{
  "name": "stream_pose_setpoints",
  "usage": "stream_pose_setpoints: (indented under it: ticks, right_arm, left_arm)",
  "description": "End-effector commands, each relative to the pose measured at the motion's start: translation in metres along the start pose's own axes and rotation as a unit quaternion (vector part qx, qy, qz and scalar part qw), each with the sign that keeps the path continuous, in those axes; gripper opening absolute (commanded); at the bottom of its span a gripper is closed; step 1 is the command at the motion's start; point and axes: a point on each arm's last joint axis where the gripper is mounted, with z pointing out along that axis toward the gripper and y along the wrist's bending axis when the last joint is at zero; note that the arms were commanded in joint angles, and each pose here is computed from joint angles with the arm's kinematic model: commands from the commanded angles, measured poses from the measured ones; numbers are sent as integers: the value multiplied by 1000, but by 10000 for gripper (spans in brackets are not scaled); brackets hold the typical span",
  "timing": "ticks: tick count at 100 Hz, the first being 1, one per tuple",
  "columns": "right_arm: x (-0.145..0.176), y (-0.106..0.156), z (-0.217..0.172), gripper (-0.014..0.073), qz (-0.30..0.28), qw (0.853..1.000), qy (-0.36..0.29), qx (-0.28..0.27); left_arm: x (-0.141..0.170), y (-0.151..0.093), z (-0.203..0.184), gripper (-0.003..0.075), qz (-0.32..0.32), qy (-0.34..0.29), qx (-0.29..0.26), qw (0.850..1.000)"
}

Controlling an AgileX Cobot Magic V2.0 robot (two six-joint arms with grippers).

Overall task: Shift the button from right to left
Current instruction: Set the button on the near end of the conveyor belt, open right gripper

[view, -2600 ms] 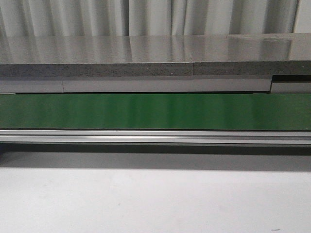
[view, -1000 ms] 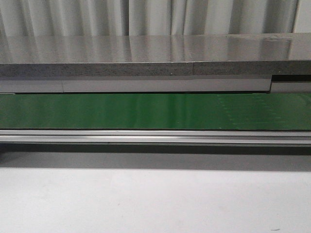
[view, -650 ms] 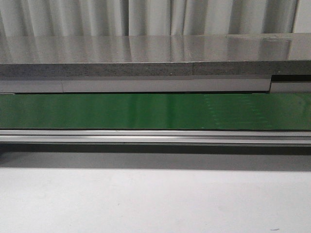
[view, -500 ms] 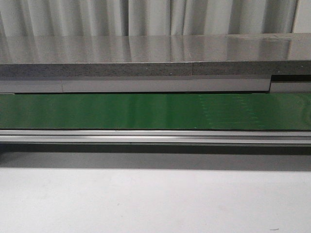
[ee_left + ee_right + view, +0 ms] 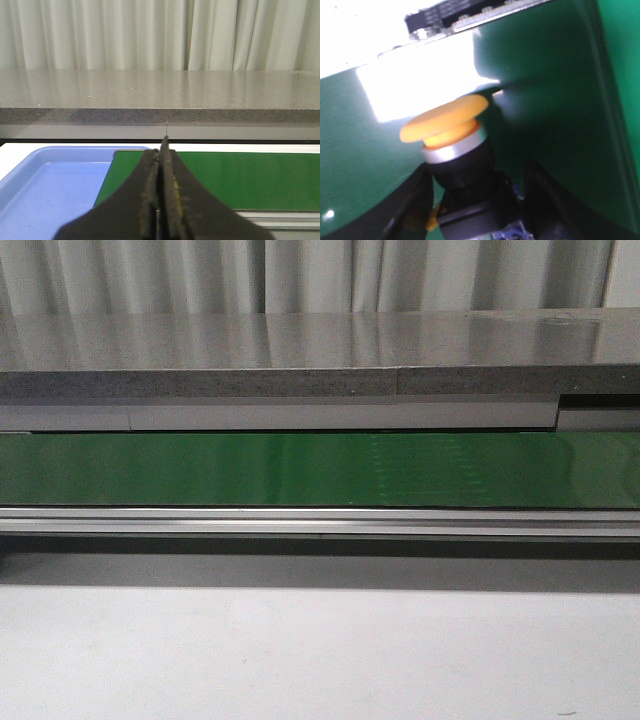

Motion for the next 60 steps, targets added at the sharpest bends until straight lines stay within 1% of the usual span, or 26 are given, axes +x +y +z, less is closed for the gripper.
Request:
stream_pose_setpoints:
  ticks: [1, 5, 7, 8, 13, 17, 20, 22, 24, 26, 30, 39, 46, 50, 51, 56, 60]
  right_arm:
    - [-7, 3, -13, 210, -3, 999, -34, -4]
    - [-7, 2, -11, 230, -3, 1000, -30, -3]
    - [-7, 2, -10, 260, -3, 1000, -29, -3]
    - [-7, 2, -10, 260, -3, 1000, -29, -3]
    - [-6, 3, -10, 347, -4, 1000, -30, -3]
    - [-6, 3, -10, 459, -4, 1000, -30, -3]
    - [-6, 3, -10, 506, -4, 1000, -30, -3]
    - [-6, 3, -11, 565, -4, 1000, -30, -4]
    - [-6, 3, -11, 591, -5, 1000, -31, -4]
    - [-6, 4, -13, 634, -8, 999, -33, -5]
    - [-5, 6, -15, 668, -15, 999, -35, -7]
    - [-3, 13, -24, 643, -39, 998, -47, -12]
    - [1, 21, -36, 643, -75, 995, -58, -17]
    - [4, 27, -45, 643, -113, 991, -69, -20]
    - [5, 28, -47, 643, -115, 991, -70, -21]
    - [9, 36, -56, 643, -165, 983, -82, -25]
    - [13, 42, -64, 634, -194, 976, -91, -29]
  left_arm:
    - [7, 0, -1, -20, 0, -30, 2, 1000]
    - [7, 0, -1, -20, 0, -30, 2, 1000]
    - [7, 0, -1, -20, 0, -30, 2, 1000]
    - [7, 0, -1, -20, 0, -30, 2, 1000]
    - [7, 0, -1, -20, 0, -30, 2, 1000]
    - [7, 0, -1, -20, 0, -30, 2, 1000]
    - [7, 0, -1, -20, 0, -30, 2, 1000]
    - [7, 0, -1, -20, 0, -30, 2, 1000]
    - [7, 0, -1, -20, 0, -30, 2, 1000]
    - [7, 0, -1, -20, 0, -30, 2, 1000]
    - [7, 0, -1, -20, 0, -30, 2, 1000]
    - [7, 0, -1, -20, 0, -30, 2, 1000]
    - [7, 0, -1, -20, 0, -30, 2, 1000]
    - [7, 0, -1, -20, 0, -30, 2, 1000]
    - [7, 0, -1, -20, 0, -30, 2, 1000]
    - [7, 0, -1, -20, 0, -30, 2, 1000]
    - [7, 0, -1, -20, 0, -30, 2, 1000]
